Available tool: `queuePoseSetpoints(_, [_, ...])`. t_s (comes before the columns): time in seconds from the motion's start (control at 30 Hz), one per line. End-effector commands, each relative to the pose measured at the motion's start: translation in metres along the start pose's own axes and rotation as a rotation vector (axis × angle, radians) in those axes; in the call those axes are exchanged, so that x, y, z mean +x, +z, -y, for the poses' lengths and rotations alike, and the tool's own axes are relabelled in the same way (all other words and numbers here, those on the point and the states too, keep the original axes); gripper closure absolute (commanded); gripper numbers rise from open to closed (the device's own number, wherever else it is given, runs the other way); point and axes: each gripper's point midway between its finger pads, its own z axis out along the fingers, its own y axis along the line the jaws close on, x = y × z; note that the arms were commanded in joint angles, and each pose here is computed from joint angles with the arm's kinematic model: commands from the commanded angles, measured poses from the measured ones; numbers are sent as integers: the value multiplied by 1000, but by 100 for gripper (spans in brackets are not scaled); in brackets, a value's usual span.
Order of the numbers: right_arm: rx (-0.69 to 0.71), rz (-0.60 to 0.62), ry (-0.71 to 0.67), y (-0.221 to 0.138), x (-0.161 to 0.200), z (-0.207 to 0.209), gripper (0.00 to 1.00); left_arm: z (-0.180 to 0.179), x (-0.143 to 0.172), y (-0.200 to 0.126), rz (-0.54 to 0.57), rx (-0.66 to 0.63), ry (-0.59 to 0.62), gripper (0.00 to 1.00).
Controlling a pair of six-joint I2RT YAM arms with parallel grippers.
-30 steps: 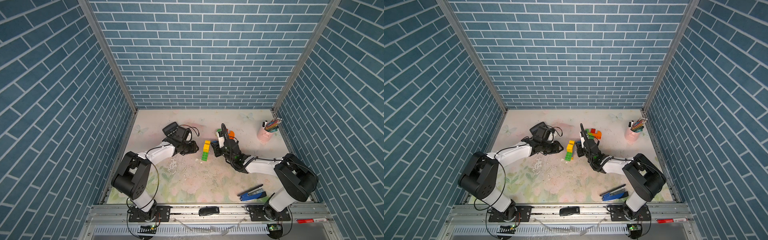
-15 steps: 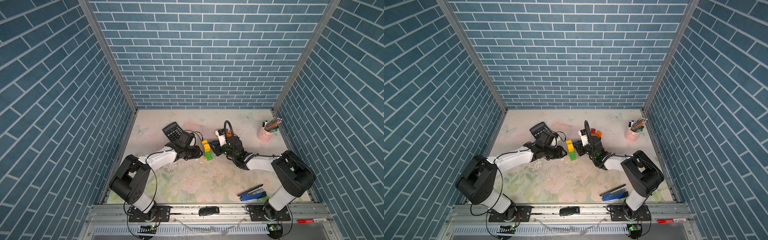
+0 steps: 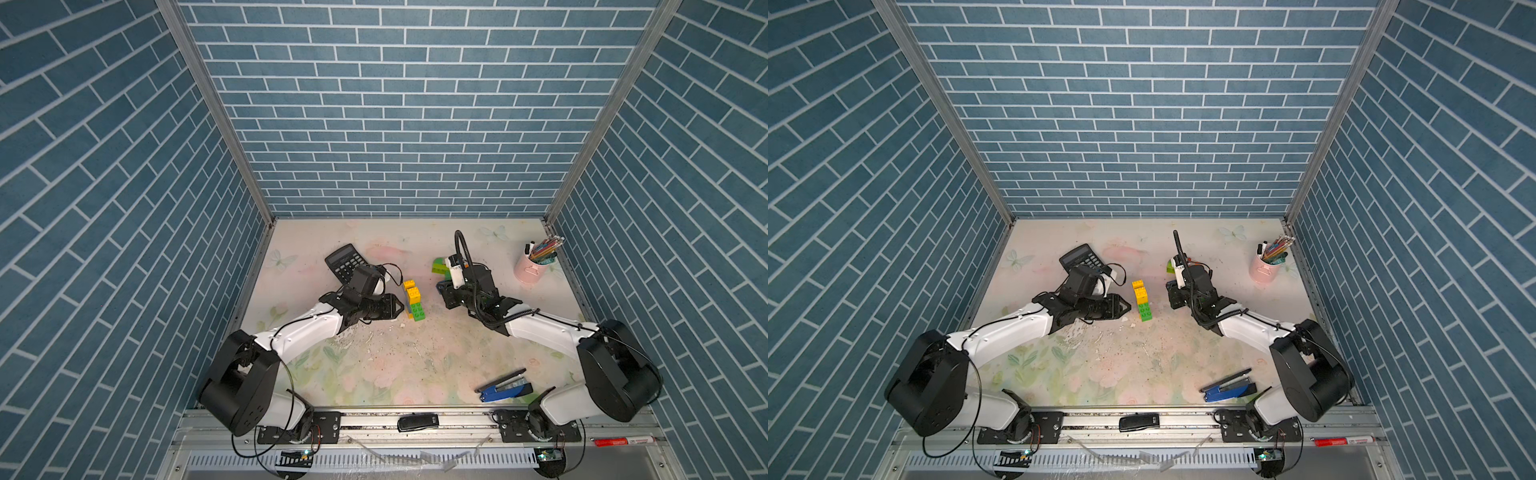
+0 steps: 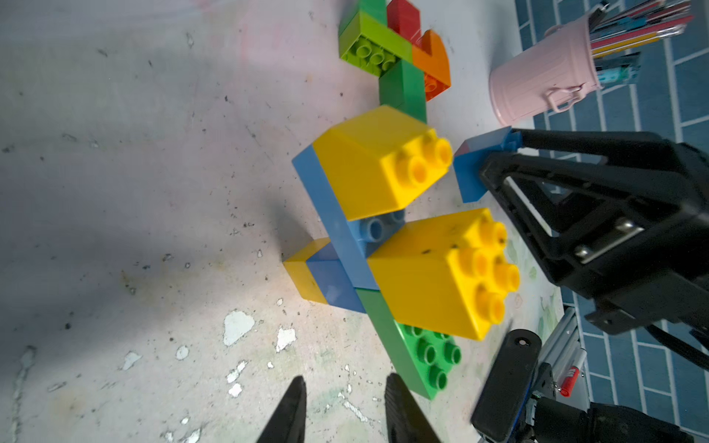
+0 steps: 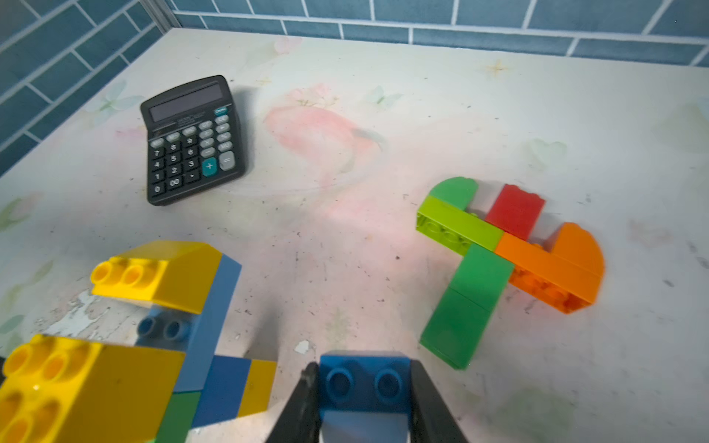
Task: Assemble a fork with lego
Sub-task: Adjust the lego brick at the center of the board.
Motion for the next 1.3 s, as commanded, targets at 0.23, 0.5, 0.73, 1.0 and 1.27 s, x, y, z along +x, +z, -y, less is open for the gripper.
queuePoseSetpoints(0.23, [-31,-165,53,-51,20,-14,100,27,-58,-25,137,143,117,62])
queuePoseSetpoints(0.5, [-26,-81,91,-65,14,-53,100,49,-73,-10,110,252,199,56])
queuePoseSetpoints(0.73, [-48,-64,98,-61,10,-62,100,55,-76,6,81,299,213,55])
queuePoseSetpoints(1.0, [-32,-76,108,-59,8,-75,100,50,-76,14,66,274,222,55])
queuePoseSetpoints(1.27, [-14,-69,102,-55,12,-82,100,52,-65,24,23,297,221,55])
